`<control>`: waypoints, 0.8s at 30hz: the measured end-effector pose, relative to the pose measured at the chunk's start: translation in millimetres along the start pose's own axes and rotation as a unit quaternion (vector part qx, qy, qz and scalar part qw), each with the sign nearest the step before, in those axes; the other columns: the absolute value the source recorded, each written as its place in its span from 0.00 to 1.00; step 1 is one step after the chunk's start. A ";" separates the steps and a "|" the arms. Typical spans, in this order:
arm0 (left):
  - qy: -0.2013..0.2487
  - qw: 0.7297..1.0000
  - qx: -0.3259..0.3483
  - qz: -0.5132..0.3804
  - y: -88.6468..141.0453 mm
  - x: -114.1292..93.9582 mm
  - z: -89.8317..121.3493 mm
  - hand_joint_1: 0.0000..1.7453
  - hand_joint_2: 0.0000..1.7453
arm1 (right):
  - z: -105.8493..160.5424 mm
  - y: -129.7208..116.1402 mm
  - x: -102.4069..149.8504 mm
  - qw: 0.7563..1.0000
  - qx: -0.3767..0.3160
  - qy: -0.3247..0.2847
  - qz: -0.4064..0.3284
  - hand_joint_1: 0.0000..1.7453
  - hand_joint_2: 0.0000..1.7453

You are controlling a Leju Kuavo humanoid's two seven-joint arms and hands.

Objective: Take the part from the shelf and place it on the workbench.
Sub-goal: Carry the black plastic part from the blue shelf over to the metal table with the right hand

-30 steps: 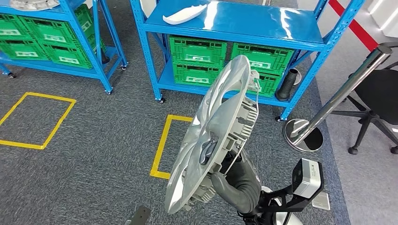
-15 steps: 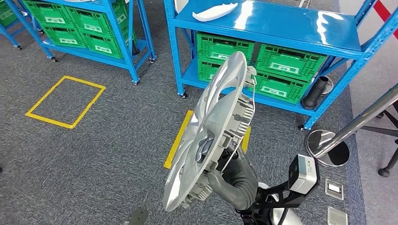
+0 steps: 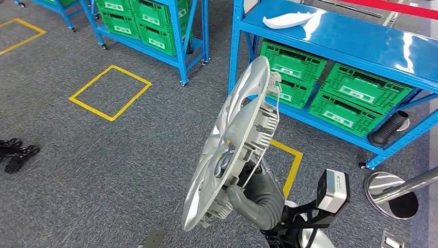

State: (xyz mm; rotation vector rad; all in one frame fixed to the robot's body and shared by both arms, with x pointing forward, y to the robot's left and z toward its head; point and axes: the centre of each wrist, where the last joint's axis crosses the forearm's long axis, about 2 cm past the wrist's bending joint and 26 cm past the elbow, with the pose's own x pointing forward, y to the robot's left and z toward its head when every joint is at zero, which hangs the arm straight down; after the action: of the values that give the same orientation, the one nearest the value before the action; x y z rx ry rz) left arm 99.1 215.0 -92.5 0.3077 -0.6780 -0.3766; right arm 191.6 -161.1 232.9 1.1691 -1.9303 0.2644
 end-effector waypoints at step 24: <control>0.000 1.000 -0.013 0.011 -9.0 -5.5 6.8 0.00 1.00 | -21.3 -5.5 10.4 0.999 0.023 0.012 0.020 1.00 1.00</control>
State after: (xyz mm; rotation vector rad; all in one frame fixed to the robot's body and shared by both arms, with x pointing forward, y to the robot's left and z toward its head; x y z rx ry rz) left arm 88.6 208.4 -94.0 0.2748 -0.6760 -0.3636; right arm 205.6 -158.8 252.8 1.1526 -1.9378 0.3454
